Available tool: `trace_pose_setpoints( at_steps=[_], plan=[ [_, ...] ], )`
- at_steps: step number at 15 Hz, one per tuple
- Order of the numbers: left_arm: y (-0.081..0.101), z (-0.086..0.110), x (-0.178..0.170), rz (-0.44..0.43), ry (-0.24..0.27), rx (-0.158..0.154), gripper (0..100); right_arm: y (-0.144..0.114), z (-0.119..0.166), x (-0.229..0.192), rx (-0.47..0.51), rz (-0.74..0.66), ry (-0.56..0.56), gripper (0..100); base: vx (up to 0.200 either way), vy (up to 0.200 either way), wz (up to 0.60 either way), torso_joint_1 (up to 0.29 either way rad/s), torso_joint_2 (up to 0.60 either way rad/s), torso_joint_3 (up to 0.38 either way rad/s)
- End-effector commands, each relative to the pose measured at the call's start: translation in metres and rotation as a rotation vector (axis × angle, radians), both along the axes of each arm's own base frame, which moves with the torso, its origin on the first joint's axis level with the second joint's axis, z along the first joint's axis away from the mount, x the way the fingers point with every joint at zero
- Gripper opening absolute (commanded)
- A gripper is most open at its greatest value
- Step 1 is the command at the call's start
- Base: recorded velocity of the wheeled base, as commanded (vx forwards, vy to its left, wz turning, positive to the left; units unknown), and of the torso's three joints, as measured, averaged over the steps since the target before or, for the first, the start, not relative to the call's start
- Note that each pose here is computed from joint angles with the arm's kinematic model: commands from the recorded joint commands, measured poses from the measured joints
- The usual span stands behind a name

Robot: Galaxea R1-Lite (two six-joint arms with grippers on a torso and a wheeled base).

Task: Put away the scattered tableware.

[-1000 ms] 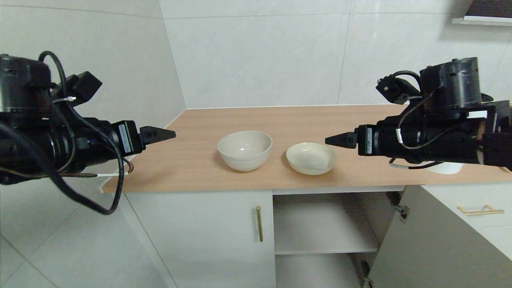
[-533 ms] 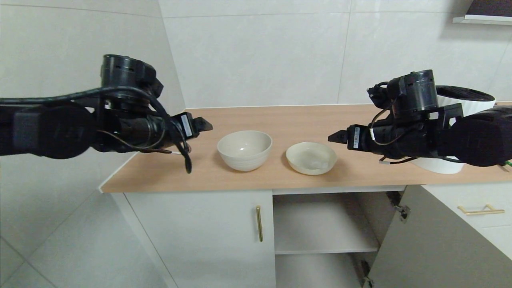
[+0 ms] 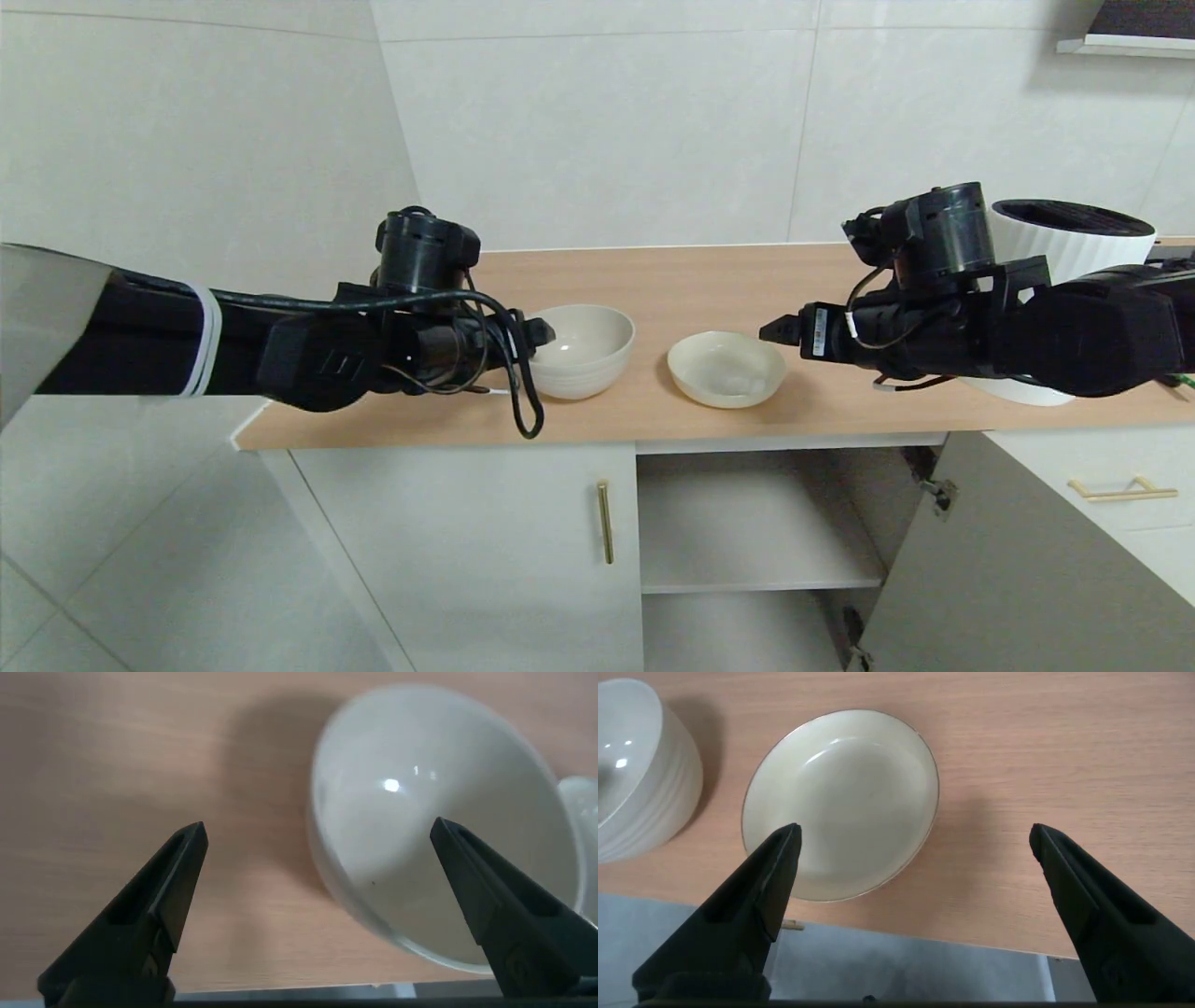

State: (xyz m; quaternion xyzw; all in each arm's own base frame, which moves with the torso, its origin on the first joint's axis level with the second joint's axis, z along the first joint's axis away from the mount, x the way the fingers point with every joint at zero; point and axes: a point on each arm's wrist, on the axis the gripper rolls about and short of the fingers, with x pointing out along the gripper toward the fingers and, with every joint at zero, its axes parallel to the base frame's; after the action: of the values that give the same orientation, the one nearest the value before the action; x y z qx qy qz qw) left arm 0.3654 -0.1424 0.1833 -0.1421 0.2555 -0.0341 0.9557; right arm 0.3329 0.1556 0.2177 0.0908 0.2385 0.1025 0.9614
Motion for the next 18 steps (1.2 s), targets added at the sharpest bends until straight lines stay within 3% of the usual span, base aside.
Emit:
trace_pose_setpoints(
  at_steps=[1,3,4,10,13,18],
  plan=[
    [-0.002,-0.006,0.003,-0.003,0.014,0.005,100,0.000,0.001,-0.001,0.001,0.001,-0.003,100,0.000,0.000,0.00,0.000,0.00,0.000],
    [-0.002,-0.007,0.003,-0.004,0.018,0.008,100,0.000,0.001,-0.001,0.003,-0.001,-0.006,100,0.000,0.000,0.00,0.000,0.00,0.000],
    [-0.003,-0.008,0.003,-0.008,0.021,0.008,0,0.000,0.001,-0.001,0.003,0.001,-0.007,100,0.000,0.000,0.00,0.000,0.00,0.000],
    [-0.003,-0.002,-0.001,-0.006,0.006,0.003,0,0.000,0.000,0.001,0.003,-0.001,-0.006,100,0.000,0.000,0.00,0.000,0.00,0.000],
    [0.001,0.023,-0.027,-0.028,-0.040,-0.017,0,0.006,-0.006,0.014,-0.007,-0.015,-0.002,100,0.000,0.000,0.00,0.000,0.00,0.000],
    [0.012,0.054,-0.062,-0.063,-0.110,-0.053,0,0.018,-0.043,0.041,-0.093,-0.103,0.048,100,0.000,0.000,0.00,0.000,0.00,0.000]
  ],
)
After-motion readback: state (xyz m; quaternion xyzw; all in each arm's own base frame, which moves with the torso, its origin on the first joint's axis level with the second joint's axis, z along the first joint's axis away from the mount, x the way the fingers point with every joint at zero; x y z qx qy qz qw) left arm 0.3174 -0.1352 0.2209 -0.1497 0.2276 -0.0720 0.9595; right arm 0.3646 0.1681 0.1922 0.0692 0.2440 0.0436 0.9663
